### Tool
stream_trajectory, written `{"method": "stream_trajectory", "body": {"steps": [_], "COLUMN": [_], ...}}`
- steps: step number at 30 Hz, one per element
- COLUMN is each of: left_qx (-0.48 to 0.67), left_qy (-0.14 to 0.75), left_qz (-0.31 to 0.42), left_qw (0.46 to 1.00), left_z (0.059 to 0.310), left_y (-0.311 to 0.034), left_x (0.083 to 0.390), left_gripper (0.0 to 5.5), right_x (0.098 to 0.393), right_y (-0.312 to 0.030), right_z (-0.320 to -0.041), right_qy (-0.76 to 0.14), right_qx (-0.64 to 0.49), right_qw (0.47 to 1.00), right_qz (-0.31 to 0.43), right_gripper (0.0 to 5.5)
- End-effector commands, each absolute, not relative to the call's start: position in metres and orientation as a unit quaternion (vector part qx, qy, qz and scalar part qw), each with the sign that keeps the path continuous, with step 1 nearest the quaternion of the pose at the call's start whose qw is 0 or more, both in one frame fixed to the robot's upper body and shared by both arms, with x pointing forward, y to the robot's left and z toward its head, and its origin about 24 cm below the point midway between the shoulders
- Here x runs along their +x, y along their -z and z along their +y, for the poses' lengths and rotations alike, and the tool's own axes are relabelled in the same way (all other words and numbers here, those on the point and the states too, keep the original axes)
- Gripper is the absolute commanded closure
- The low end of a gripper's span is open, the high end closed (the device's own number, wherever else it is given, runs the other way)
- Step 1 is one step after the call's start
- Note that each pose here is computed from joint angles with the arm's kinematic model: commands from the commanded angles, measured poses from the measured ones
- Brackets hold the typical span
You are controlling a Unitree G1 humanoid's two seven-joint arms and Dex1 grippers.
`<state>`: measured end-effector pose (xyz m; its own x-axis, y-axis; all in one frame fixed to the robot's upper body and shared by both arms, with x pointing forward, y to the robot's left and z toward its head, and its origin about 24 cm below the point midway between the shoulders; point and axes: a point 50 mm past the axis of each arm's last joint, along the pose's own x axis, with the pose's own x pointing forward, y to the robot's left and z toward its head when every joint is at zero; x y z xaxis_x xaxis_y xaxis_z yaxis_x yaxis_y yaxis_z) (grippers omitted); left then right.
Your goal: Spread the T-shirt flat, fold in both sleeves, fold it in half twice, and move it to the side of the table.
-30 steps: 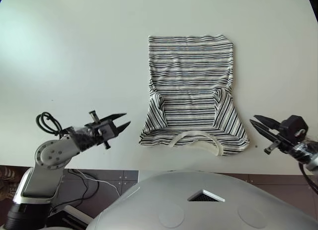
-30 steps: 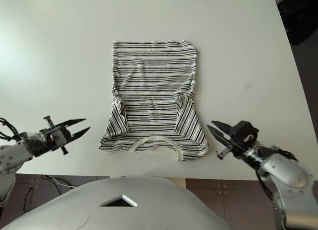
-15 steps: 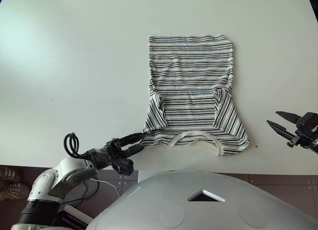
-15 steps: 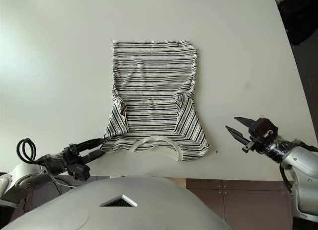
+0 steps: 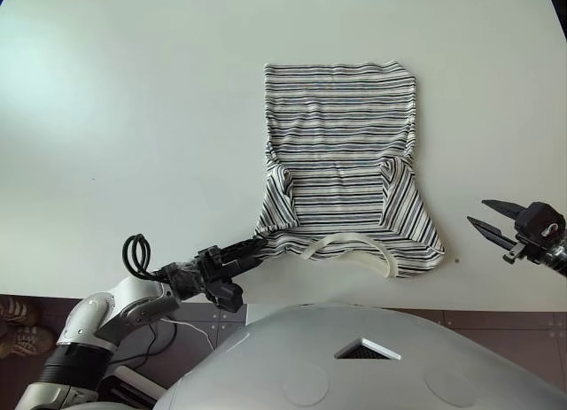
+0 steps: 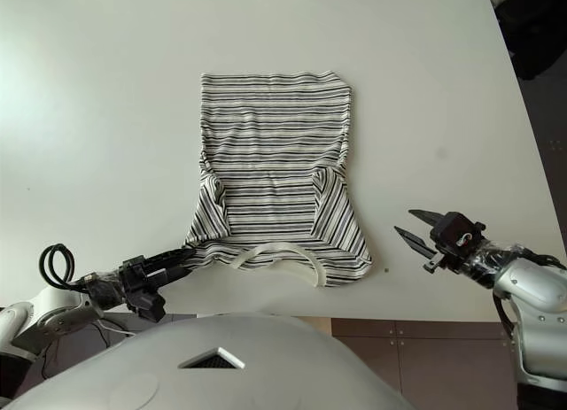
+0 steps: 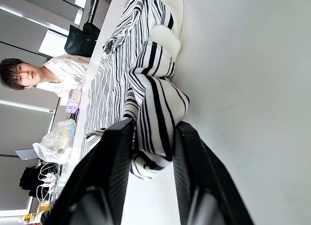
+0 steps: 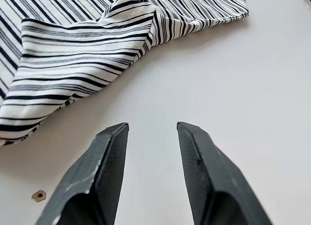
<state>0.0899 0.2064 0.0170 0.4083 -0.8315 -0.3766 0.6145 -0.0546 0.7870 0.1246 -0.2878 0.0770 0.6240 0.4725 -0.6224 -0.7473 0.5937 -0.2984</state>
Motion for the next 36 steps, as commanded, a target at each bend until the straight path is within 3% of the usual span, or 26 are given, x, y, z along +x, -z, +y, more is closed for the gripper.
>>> {"method": "stream_trajectory", "body": {"steps": [1, 6, 8, 13, 18, 28, 36], "left_qx": [0.486, 0.481, 0.481, 0.479, 0.477, 0.479, 0.480], "left_qy": [0.571, 0.572, 0.574, 0.583, 0.588, 0.595, 0.590], "left_qz": [-0.045, -0.037, -0.039, -0.042, -0.041, -0.050, -0.056], "left_qw": [0.660, 0.663, 0.661, 0.655, 0.652, 0.644, 0.647], "left_z": [0.214, 0.214, 0.215, 0.220, 0.222, 0.222, 0.223], "left_y": [0.001, 0.004, 0.004, 0.000, -0.001, -0.005, -0.008], "left_x": [0.072, 0.070, 0.073, 0.077, 0.079, 0.086, 0.091], "left_gripper": [4.67, 5.17, 5.36, 5.39, 5.39, 5.39, 5.40], "right_x": [0.121, 0.126, 0.122, 0.103, 0.093, 0.088, 0.093], "right_y": [-0.080, -0.081, -0.074, -0.067, -0.062, -0.037, -0.035], "right_z": [-0.283, -0.294, -0.295, -0.285, -0.272, -0.260, -0.256], "right_qy": [-0.408, -0.483, -0.513, -0.562, -0.567, -0.575, -0.566], "right_qx": [-0.356, -0.535, -0.579, -0.608, -0.598, -0.574, -0.556], "right_qw": [0.811, 0.680, 0.626, 0.560, 0.563, 0.583, 0.609], "right_qz": [0.221, 0.137, 0.100, -0.007, -0.057, -0.023, -0.004], "right_gripper": [3.67, 2.85, 2.78, 2.78, 2.78, 2.78, 4.46]}}
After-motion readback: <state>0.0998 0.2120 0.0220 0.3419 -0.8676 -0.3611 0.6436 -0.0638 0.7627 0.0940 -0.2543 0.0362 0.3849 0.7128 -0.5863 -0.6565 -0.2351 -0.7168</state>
